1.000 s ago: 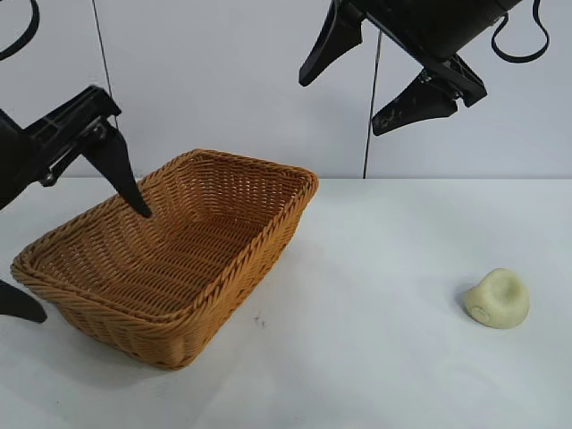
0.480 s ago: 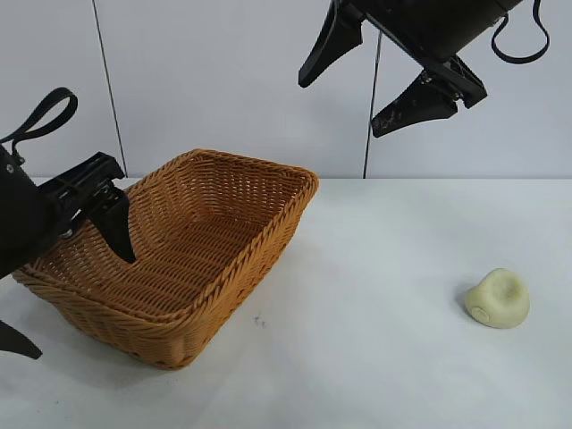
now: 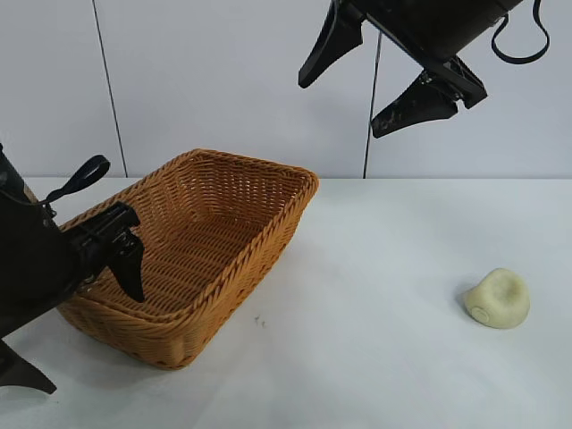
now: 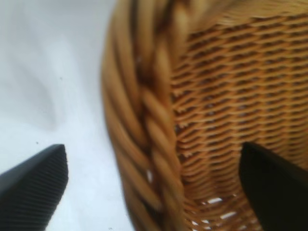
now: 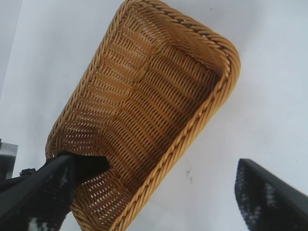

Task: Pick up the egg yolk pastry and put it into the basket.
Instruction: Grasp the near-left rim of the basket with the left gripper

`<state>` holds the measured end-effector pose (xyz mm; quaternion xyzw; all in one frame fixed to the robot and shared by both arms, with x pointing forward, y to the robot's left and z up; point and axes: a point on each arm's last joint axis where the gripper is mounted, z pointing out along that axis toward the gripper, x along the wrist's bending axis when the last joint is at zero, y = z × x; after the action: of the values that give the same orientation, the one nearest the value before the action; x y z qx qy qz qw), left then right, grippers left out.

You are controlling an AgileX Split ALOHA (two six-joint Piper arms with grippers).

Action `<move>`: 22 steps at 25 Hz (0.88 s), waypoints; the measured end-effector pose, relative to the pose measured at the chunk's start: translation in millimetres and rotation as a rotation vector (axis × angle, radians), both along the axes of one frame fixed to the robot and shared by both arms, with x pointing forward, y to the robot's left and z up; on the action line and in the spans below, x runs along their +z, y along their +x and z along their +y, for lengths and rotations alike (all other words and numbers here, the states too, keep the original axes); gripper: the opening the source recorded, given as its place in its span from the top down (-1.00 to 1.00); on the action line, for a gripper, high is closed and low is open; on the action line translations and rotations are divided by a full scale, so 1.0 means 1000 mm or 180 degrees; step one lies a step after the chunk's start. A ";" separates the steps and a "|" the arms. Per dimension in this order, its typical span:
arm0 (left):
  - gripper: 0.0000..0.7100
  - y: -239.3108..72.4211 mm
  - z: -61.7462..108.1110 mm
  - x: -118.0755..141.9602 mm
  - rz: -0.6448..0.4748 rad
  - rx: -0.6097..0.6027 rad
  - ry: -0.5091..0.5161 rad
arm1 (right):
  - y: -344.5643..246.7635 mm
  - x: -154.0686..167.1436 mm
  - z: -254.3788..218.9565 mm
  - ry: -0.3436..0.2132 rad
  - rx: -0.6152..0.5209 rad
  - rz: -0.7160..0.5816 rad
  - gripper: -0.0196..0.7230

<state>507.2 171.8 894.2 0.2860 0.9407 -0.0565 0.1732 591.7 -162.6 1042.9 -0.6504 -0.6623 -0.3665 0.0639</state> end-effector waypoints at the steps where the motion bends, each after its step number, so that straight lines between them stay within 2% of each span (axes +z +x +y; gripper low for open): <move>1: -0.91 0.000 0.000 0.000 -0.0005 0.0000 -0.0003 | 0.000 0.000 0.000 0.0000 0.0002 0.0002 -0.79; 2: -0.81 0.001 -0.001 0.001 -0.0016 0.0000 -0.0007 | 0.000 0.000 0.000 0.0000 0.0002 0.0002 -0.79; 3: -0.81 0.001 -0.001 0.001 -0.0016 0.0000 -0.0007 | 0.000 0.000 0.000 0.0000 0.0002 0.0002 -0.79; 4: -0.52 0.005 -0.002 0.004 -0.0054 0.0000 -0.0025 | 0.000 0.000 0.000 0.0000 0.0004 0.0005 -0.79; 9: 0.52 0.010 -0.005 0.009 -0.0065 -0.0011 -0.0045 | 0.000 0.000 0.000 0.0000 0.0008 0.0010 -0.79; 11: 0.71 0.012 -0.006 0.011 -0.0071 0.0044 -0.0083 | 0.000 0.000 0.000 0.0000 0.0008 0.0010 -0.79; 15: 0.74 0.016 -0.003 0.015 0.0003 -0.0097 -0.0009 | 0.000 0.000 0.000 0.0000 0.0011 0.0014 -0.79; 19: 0.74 0.039 0.014 0.034 -0.0023 -0.0348 0.0093 | -0.001 0.000 0.000 0.0000 0.0014 0.0018 -0.79; 22: 0.74 0.058 0.028 0.052 -0.0103 -0.0723 0.0213 | -0.001 0.000 0.000 0.0000 0.0014 0.0018 -0.79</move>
<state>565.7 199.8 946.1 0.3973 0.9007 -0.0397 0.1712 591.2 -162.4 1042.7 -0.6499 -0.6635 -0.3646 0.0666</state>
